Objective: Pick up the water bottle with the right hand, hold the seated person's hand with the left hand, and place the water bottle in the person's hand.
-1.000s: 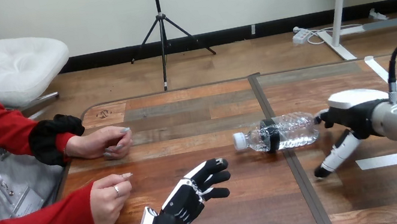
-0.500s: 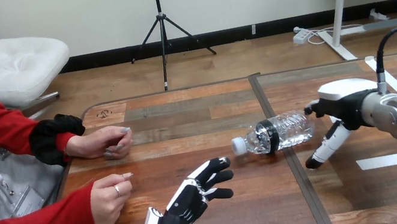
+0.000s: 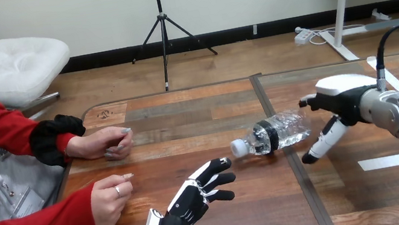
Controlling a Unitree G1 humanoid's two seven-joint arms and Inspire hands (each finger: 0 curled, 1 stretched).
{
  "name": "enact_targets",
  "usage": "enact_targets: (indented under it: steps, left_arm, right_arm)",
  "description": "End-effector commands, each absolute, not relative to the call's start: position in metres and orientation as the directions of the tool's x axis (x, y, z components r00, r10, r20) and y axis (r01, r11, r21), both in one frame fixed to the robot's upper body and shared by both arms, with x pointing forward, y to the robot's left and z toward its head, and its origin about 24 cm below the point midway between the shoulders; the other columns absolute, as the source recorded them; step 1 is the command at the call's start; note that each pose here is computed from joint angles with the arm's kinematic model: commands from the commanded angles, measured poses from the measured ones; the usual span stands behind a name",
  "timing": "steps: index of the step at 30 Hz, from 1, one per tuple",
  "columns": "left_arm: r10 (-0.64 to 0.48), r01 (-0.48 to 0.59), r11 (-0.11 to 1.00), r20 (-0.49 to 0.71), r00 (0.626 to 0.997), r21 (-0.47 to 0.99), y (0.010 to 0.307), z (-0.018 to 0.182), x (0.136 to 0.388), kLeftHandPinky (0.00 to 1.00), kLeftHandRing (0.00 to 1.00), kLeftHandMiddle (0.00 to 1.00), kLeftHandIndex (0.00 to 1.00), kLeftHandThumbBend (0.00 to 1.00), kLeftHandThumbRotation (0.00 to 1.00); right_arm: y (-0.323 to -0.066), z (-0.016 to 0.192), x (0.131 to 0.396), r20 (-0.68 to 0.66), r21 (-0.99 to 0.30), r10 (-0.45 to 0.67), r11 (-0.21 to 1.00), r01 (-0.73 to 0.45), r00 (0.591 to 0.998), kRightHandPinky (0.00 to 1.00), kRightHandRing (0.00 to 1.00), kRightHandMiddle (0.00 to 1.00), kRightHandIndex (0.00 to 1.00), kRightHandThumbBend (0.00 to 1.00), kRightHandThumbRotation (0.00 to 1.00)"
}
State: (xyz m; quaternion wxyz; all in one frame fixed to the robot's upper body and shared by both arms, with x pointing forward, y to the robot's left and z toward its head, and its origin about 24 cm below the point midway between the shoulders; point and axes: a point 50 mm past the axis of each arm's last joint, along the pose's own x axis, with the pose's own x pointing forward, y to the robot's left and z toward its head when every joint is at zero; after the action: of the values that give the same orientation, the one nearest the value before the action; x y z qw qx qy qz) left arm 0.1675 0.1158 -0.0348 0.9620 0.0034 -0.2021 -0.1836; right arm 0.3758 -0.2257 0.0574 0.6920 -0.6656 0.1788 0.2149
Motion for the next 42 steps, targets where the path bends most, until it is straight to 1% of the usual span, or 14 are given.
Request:
enact_targets:
  steps: [1, 9, 14, 18, 24, 31, 42]
  left_arm:
    - [-0.349, 0.351, 0.933, 0.432, 0.832, 0.079, 0.111, -0.028, 0.176, 0.69, 0.79, 0.85, 0.82, 1.0, 0.78]
    - [-0.35, 0.354, 0.932, 0.438, 0.828, 0.075, 0.111, -0.027, 0.177, 0.7, 0.8, 0.85, 0.83, 0.97, 0.76]
    - [-0.349, 0.359, 0.931, 0.423, 0.836, 0.059, 0.11, -0.029, 0.177, 0.71, 0.8, 0.84, 0.82, 0.99, 0.75]
    - [-0.354, 0.363, 0.93, 0.423, 0.834, 0.063, 0.11, -0.028, 0.178, 0.71, 0.8, 0.84, 0.82, 1.0, 0.74]
    - [-0.352, 0.358, 0.931, 0.438, 0.827, 0.073, 0.11, -0.027, 0.179, 0.71, 0.8, 0.84, 0.82, 0.99, 0.76]
    - [-0.353, 0.362, 0.93, 0.44, 0.826, 0.068, 0.109, -0.026, 0.18, 0.71, 0.8, 0.84, 0.82, 0.98, 0.75]
    - [-0.366, 0.37, 0.925, 0.447, 0.816, 0.081, 0.108, -0.025, 0.18, 0.71, 0.81, 0.85, 0.83, 0.98, 0.75]
  right_arm:
    - [-0.215, 0.107, 0.399, -0.392, -0.914, 0.099, 0.073, -0.4, 0.914, 0.88, 0.93, 0.92, 0.95, 1.0, 0.43]
    - [-0.215, 0.118, 0.402, -0.365, -0.923, 0.116, 0.086, -0.376, 0.924, 0.87, 0.93, 0.92, 0.95, 1.0, 0.43]
    - [-0.214, 0.124, 0.404, -0.35, -0.928, 0.13, 0.089, -0.363, 0.927, 0.87, 0.92, 0.91, 0.95, 1.0, 0.45]
    - [-0.213, 0.129, 0.405, -0.338, -0.93, 0.138, 0.099, -0.353, 0.931, 0.88, 0.92, 0.91, 0.95, 1.0, 0.45]
    - [-0.212, 0.134, 0.407, -0.326, -0.936, 0.146, 0.091, -0.341, 0.934, 0.87, 0.91, 0.9, 0.94, 1.0, 0.45]
    - [-0.211, 0.14, 0.408, -0.312, -0.941, 0.153, 0.085, -0.327, 0.938, 0.87, 0.92, 0.9, 0.93, 1.0, 0.42]
    - [-0.209, 0.148, 0.41, -0.295, -0.949, 0.175, 0.066, -0.31, 0.94, 0.86, 0.91, 0.9, 0.93, 1.0, 0.43]
